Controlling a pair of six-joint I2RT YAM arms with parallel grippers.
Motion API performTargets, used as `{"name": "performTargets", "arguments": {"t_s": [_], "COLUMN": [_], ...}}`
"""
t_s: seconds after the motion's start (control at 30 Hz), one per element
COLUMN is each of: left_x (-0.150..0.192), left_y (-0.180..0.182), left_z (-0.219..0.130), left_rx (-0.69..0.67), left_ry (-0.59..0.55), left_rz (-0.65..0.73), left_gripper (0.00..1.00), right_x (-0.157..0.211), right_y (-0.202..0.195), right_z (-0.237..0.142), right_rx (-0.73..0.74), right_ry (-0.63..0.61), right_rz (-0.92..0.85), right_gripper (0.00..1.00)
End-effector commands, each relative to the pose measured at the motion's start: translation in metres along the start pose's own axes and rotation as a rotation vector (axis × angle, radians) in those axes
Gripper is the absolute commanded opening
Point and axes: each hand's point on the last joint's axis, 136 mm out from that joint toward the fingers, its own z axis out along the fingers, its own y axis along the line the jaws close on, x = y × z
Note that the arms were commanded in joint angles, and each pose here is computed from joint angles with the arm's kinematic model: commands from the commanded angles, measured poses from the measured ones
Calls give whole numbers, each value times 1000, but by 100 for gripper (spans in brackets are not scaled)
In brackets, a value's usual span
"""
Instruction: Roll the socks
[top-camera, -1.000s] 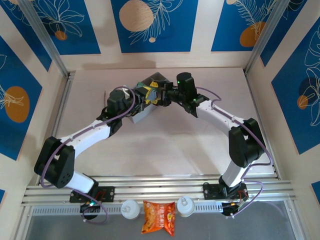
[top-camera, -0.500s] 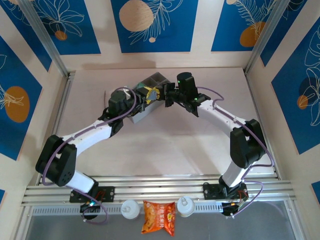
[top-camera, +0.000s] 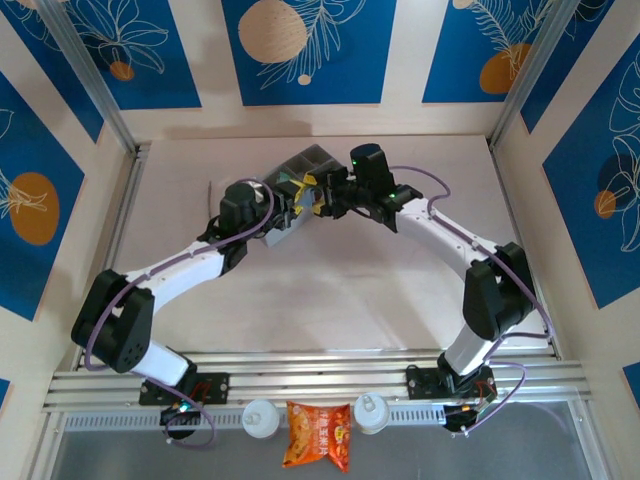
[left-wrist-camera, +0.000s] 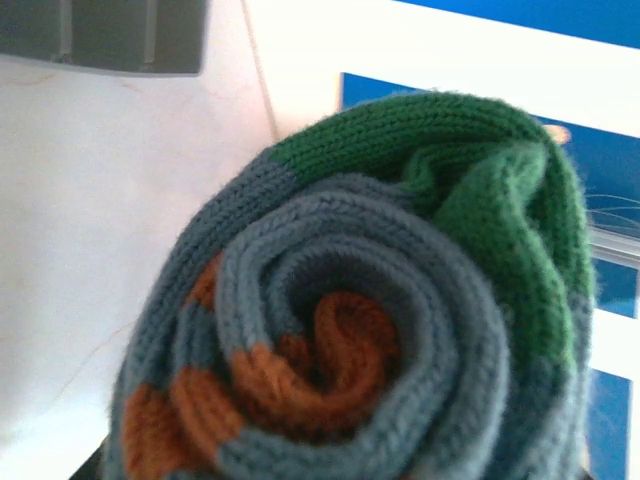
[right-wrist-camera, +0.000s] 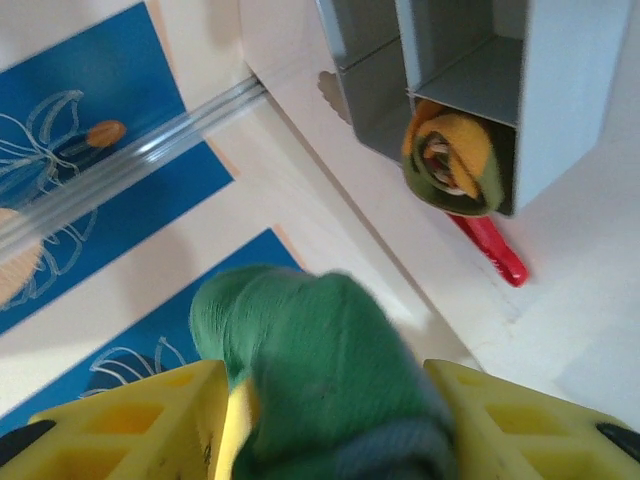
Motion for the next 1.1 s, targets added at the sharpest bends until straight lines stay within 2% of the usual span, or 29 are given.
{"name": "performTargets", "arguments": {"t_s": [0.0,0.17,0.3,0.4,0.5,0.57,0.73,1.07], "left_x": [0,-18,-41,-66,-85,-94,-113,-121], "left_y": [15,16,45,54,53,50,46,85], "left_z": [-4,-26,-25,-16,4,17,31,43], "left_rx": [-206,-552,-726,-818,-842,-853,-949,-1090], "left_ry": [38,31,24,-27,-74,-101,-182,-183], "left_rz": [50,358,520,643,734,784,922,1028], "left_gripper": [0,0,0,0,0,0,0,0], "right_x": [15,-5,-20,-21,-13,-14,-18,-14], "right_y": [11,-10,-20,-12,-5,-4,-2,1], "right_z": [-39,-78,-101,-116,-123,-130,-147,-164], "right_rx": [6,172,208,199,187,197,198,182], "right_ry": [-7,-151,-212,-254,-266,-290,-310,-311], "right_rz": [-165,-448,-608,-814,-1077,-1151,-1142,-1110], "right_gripper": [53,53,50,50,50,51,52,52]}}
